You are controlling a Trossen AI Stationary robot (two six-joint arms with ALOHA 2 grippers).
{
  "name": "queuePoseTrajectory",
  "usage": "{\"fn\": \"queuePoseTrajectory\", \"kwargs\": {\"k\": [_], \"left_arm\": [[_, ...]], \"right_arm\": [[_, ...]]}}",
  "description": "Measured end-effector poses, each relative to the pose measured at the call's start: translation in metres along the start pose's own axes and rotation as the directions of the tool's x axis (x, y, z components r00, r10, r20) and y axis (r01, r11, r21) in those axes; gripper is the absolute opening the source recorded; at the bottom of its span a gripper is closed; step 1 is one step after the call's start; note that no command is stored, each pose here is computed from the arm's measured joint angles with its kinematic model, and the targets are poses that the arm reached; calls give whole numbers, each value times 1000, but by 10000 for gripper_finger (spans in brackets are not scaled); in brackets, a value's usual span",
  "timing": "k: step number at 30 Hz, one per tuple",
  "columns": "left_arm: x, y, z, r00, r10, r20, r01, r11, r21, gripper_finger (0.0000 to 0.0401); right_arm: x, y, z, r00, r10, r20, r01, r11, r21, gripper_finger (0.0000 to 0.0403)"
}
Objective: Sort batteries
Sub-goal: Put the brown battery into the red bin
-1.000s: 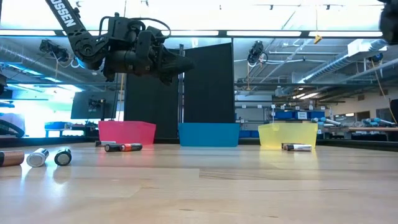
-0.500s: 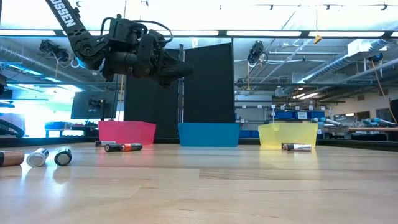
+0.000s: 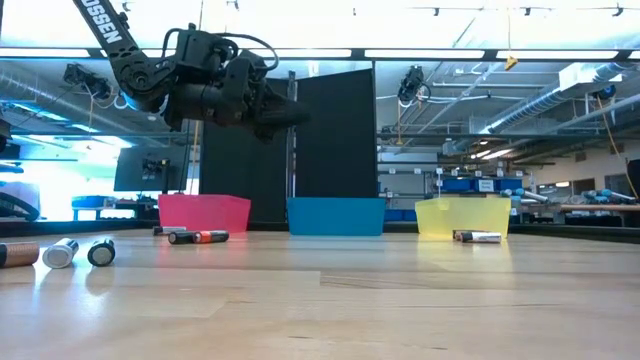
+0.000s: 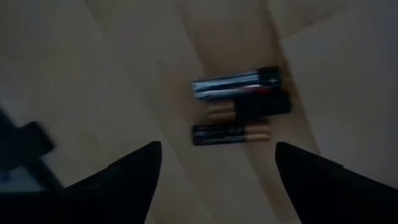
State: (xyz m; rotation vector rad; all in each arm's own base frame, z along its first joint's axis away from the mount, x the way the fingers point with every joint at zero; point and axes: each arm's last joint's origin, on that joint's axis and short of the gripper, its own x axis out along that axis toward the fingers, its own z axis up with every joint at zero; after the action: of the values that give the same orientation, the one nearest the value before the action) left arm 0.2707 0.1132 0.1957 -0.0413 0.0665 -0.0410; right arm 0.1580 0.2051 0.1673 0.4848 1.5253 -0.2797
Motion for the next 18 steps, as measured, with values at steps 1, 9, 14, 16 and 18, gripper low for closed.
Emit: {"fn": "queuePoseTrajectory", "kwargs": {"k": [1, 9, 14, 16, 18], "left_arm": [[0, 0, -1, 1000, 0, -5, 0, 1000, -3, 94], [0, 0, -2, 1000, 1, -17, -1, 1000, -9, 94], [0, 0, -2, 1000, 2, -18, -2, 1000, -9, 94], [0, 0, -2, 1000, 2, -22, -2, 1000, -12, 94], [0, 0, -3, 1000, 2, -26, -3, 1000, -13, 94]], "right_arm": [[1, 1, -1, 1000, -13, -3, 13, 1000, -6, 330], [11, 2, -9, 998, -69, 0, 69, 997, -44, 352], [14, 1, -9, 994, -98, 37, 100, 994, -51, 352], [15, 1, -9, 994, -105, 42, 107, 993, -50, 352], [17, 1, -9, 993, -108, 44, 111, 992, -56, 352]]}}
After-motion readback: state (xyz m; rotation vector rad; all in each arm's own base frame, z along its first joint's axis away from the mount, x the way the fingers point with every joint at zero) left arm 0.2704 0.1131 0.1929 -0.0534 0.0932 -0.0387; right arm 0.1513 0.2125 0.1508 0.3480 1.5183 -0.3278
